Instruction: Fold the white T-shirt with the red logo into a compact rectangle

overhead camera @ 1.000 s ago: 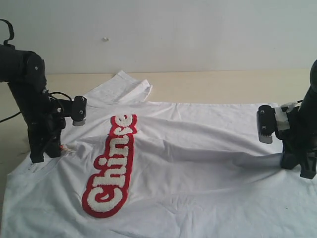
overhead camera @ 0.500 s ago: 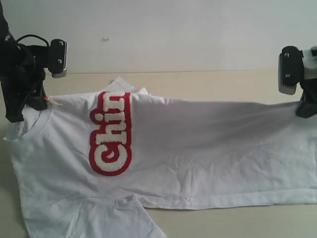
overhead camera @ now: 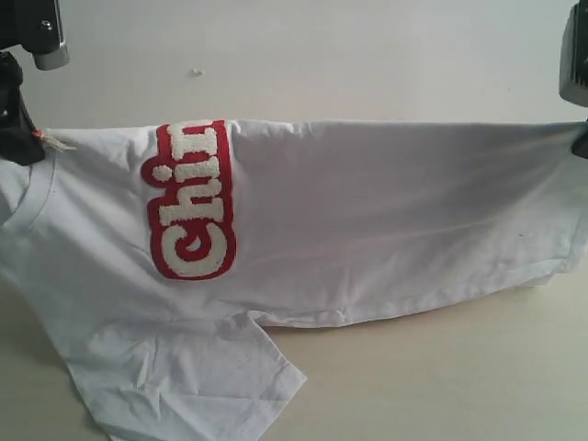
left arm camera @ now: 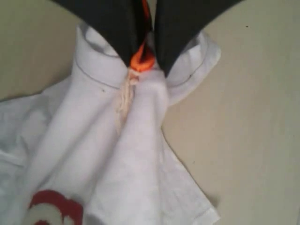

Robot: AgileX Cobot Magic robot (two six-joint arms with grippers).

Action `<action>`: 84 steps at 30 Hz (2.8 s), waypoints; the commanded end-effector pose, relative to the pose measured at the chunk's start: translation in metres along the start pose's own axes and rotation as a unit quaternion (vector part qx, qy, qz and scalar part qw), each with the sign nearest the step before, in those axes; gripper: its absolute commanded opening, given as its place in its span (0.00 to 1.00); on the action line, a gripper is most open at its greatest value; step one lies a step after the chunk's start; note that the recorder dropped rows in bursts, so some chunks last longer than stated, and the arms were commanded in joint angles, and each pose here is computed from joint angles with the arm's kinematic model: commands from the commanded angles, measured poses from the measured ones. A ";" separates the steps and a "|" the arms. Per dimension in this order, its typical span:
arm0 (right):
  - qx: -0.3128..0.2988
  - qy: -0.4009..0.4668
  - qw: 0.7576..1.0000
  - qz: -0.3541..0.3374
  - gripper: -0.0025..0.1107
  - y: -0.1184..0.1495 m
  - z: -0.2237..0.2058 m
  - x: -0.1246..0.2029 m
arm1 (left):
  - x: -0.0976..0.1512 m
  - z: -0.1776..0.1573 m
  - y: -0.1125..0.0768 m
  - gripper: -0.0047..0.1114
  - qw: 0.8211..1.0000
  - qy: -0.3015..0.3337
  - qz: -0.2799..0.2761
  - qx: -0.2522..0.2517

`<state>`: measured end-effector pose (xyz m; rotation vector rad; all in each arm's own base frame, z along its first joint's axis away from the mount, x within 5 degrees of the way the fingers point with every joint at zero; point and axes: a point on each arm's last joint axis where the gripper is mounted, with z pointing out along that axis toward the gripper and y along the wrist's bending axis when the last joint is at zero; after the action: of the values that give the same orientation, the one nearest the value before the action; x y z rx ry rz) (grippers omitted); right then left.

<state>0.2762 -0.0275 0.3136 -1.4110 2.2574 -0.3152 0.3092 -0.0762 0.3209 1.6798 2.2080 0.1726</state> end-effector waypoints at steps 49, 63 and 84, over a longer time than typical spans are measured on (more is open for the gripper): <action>0.033 -0.205 0.961 0.181 0.02 0.135 -0.182 -0.009 | 0.072 -0.235 -0.205 0.04 0.920 -0.339 -0.072 -0.183; -0.055 -0.095 0.979 0.174 0.02 0.138 -0.098 -0.006 | 0.078 -0.150 -0.175 0.04 0.974 -0.165 -0.095 -0.123; 0.047 0.032 0.970 0.238 0.02 0.054 0.122 -0.035 | 0.058 0.073 -0.023 0.04 0.954 -0.088 -0.211 -0.191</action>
<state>0.2924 0.0334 0.2103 -0.8106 2.5511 -0.2667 0.2840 -0.0438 0.2485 1.0255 2.1870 0.2810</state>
